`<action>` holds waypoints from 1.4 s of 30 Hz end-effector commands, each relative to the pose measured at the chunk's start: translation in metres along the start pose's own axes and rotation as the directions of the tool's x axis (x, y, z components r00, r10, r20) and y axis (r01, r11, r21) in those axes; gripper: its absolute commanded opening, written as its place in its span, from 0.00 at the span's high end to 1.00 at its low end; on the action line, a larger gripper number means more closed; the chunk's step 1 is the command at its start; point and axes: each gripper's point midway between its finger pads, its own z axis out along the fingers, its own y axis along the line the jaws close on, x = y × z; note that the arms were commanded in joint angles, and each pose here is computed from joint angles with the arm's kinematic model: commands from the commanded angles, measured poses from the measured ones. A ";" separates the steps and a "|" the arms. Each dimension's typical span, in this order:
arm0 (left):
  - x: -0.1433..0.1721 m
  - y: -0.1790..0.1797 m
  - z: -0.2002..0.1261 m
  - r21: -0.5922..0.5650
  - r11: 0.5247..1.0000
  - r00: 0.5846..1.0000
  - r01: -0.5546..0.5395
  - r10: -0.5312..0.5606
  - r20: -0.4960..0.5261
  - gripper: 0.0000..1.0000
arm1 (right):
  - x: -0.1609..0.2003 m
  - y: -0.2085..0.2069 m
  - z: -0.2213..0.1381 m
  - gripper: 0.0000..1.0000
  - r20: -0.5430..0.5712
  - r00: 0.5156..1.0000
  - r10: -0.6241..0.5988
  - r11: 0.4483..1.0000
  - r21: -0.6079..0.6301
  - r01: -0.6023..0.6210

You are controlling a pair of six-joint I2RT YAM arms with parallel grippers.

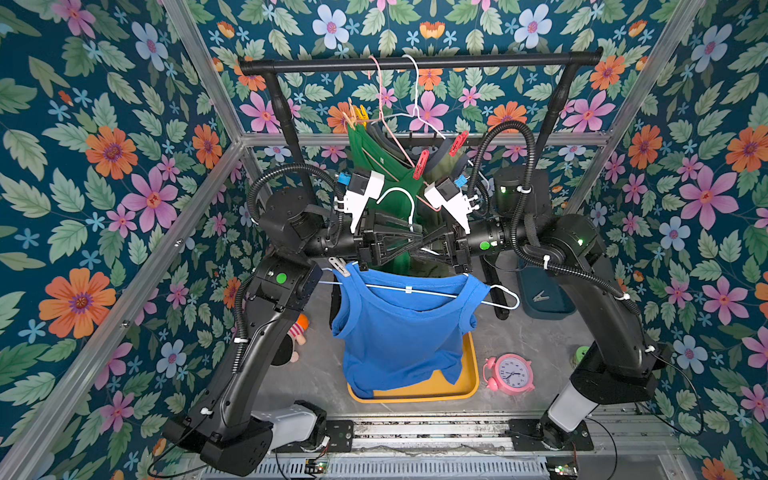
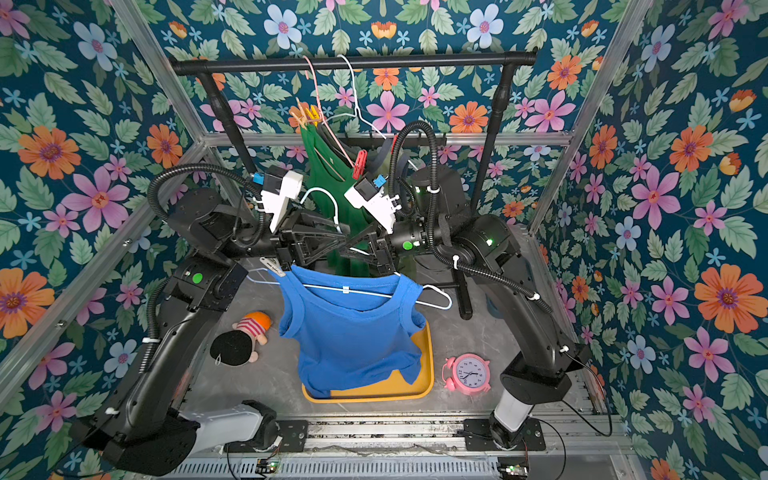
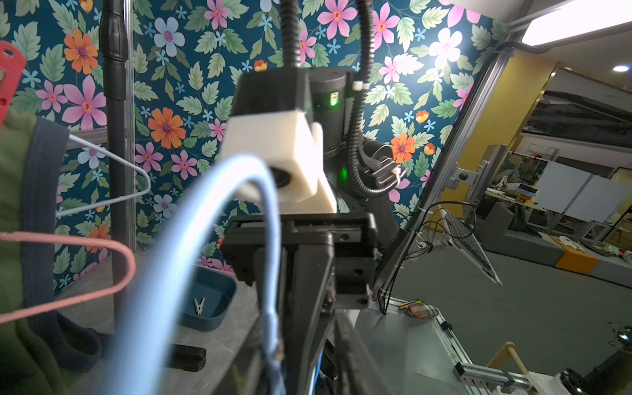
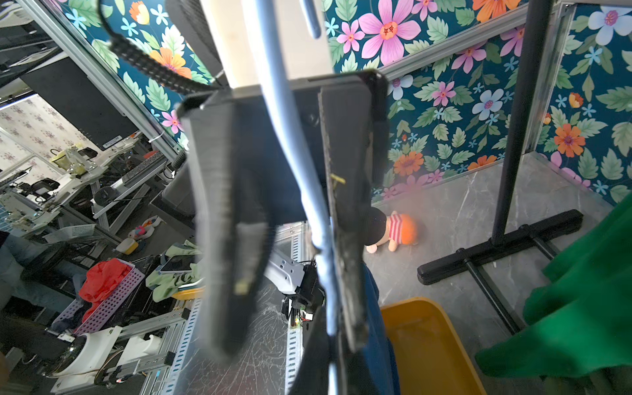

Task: Remove the clothespins securing tank tops to the hanger
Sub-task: Adjust the hanger, then remove the clothespin from the hanger.

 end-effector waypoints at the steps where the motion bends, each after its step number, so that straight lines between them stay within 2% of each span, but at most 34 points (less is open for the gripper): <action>1: -0.002 -0.004 -0.002 -0.001 0.999 0.999 -0.041 0.041 -0.005 0.49 | -0.006 0.007 -0.004 1.00 0.022 0.999 -0.039 0.999 -0.009 0.039; 5: -0.002 -0.008 -0.004 -0.005 0.999 0.999 -0.047 0.047 -0.018 0.32 | -0.005 0.007 -0.007 1.00 0.021 0.998 -0.054 0.999 0.004 0.054; 6: -0.002 -0.009 -0.005 -0.006 0.999 0.999 -0.050 0.049 -0.022 0.31 | -0.004 0.007 -0.006 1.00 0.016 0.998 -0.056 0.998 0.006 0.056; 11: -0.007 -0.022 -0.019 -0.056 0.995 0.996 -0.087 0.085 -0.039 0.37 | 0.002 0.003 -0.007 1.00 -0.005 0.998 -0.057 0.998 0.025 0.057; 17: -0.026 -0.035 -0.043 -0.209 0.961 0.983 -0.183 0.177 -0.046 0.37 | -0.003 0.016 -0.026 1.00 0.020 0.996 -0.089 0.996 0.030 0.088; 21: -0.021 -0.025 -0.049 -0.288 0.946 0.989 -0.150 0.141 -0.050 0.35 | -0.002 0.027 -0.037 1.00 0.027 0.995 -0.091 0.996 0.004 0.091; 26: -0.015 -0.031 -0.052 -0.270 0.947 0.985 -0.172 0.162 -0.059 0.20 | 0.004 0.039 -0.052 1.00 0.023 0.994 -0.104 0.995 -0.001 0.104; 33: -0.010 -0.031 -0.057 -0.291 0.942 0.985 -0.167 0.151 -0.077 0.10 | 0.011 0.037 -0.075 1.00 0.036 0.994 -0.107 0.993 0.059 0.105; 37: -0.008 -0.032 -0.053 -0.245 0.958 0.989 -0.147 0.133 -0.071 0.11 | 0.010 0.037 -0.086 1.00 0.068 0.991 -0.116 0.991 0.076 0.111; 42: 0.003 -0.011 -0.059 -0.300 0.946 0.991 -0.120 0.096 -0.096 0.14 | 0.005 0.042 -0.092 1.00 0.081 0.987 -0.143 0.987 0.084 0.136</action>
